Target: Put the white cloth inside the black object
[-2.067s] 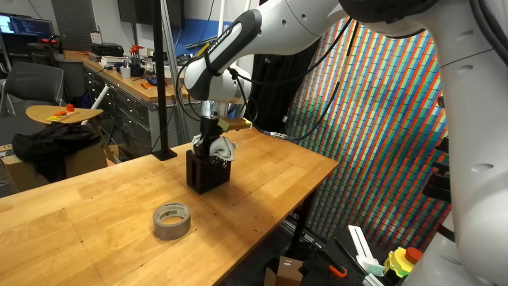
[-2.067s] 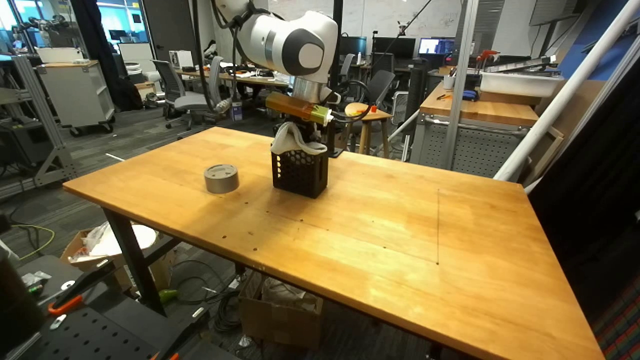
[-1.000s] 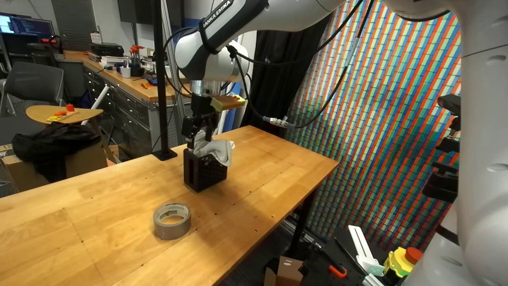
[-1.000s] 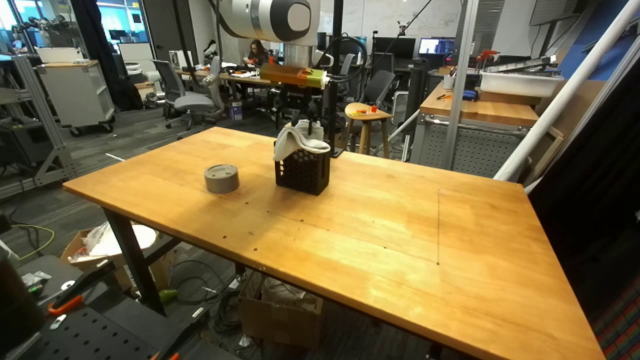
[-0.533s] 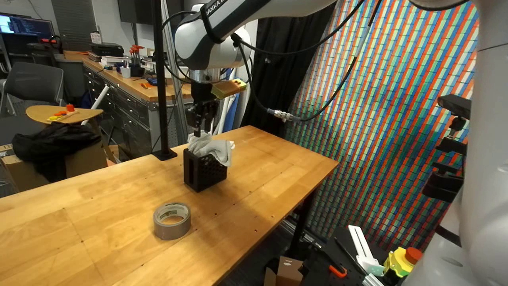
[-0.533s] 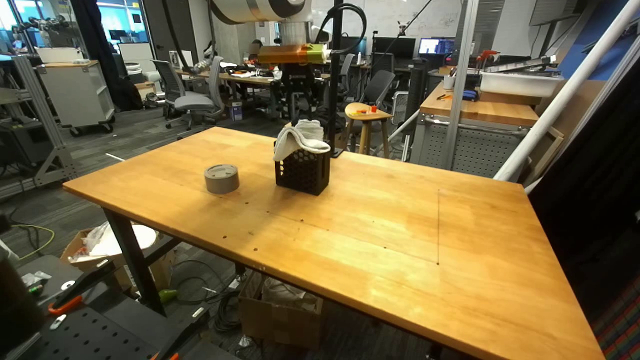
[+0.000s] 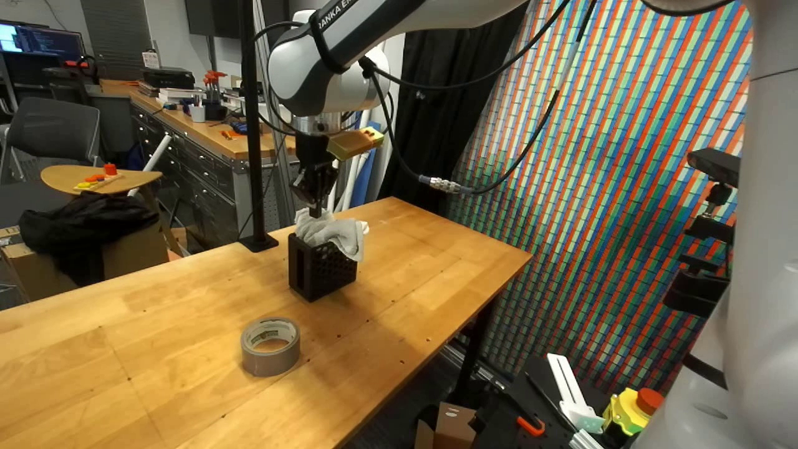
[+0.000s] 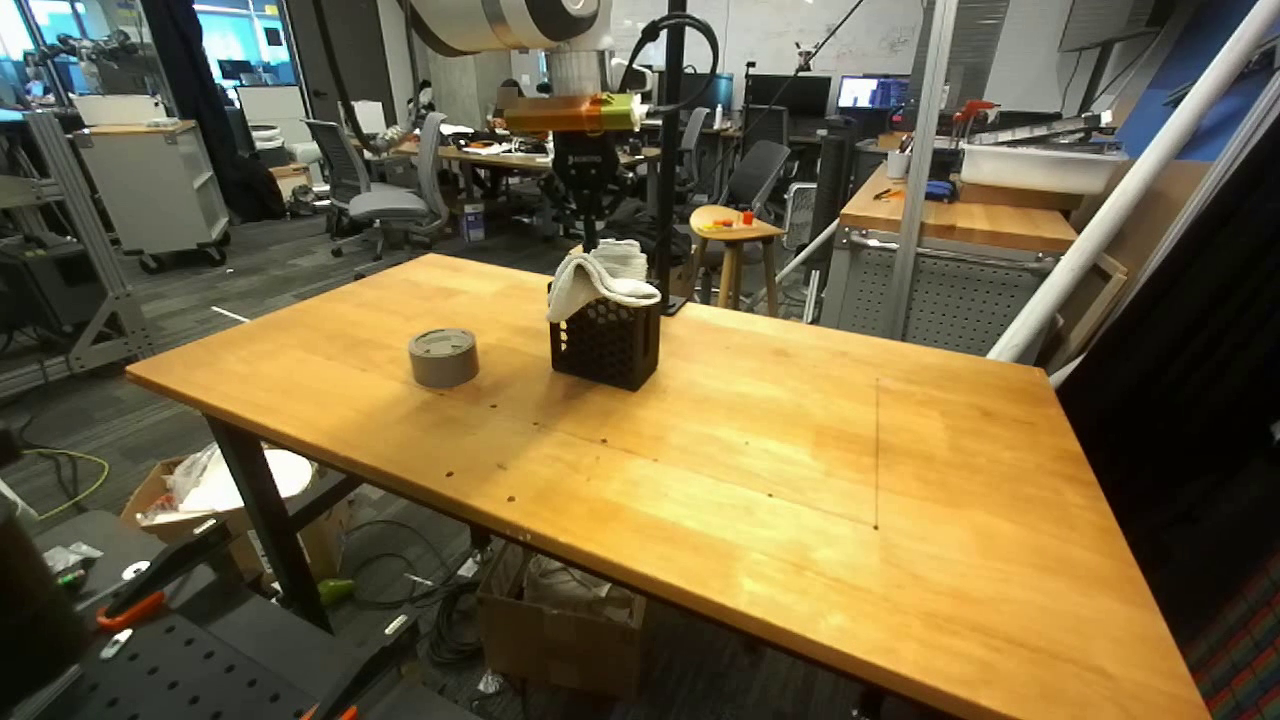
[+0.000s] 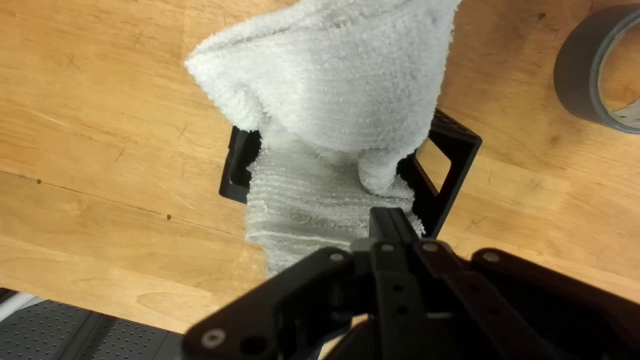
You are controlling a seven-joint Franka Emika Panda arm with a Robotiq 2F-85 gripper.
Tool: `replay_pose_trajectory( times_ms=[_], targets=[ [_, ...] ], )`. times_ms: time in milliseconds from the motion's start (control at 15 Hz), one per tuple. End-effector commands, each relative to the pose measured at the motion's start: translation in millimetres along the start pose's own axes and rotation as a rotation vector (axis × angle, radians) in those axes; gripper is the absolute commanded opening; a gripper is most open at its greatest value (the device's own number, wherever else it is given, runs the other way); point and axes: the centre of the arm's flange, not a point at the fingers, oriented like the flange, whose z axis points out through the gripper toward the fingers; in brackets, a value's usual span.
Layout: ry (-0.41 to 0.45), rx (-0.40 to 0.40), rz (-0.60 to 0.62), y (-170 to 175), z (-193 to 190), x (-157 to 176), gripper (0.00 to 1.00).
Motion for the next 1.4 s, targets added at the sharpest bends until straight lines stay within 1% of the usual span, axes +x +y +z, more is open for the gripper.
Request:
replay_pose_trajectory(
  times_ms=[0,333,733,1000,1133,1333],
  targets=[
    [-0.004,-0.010,0.000,-1,3,-3,0.04],
    [-0.020,0.005,-0.014,5,21,0,0.05],
    [-0.057,0.029,-0.038,17,55,1,0.04],
    [-0.093,0.095,-0.055,11,94,-1,0.04],
    [-0.116,0.146,-0.060,3,118,-4,0.05],
    [-0.141,0.205,-0.056,-7,142,-10,0.04]
  ],
)
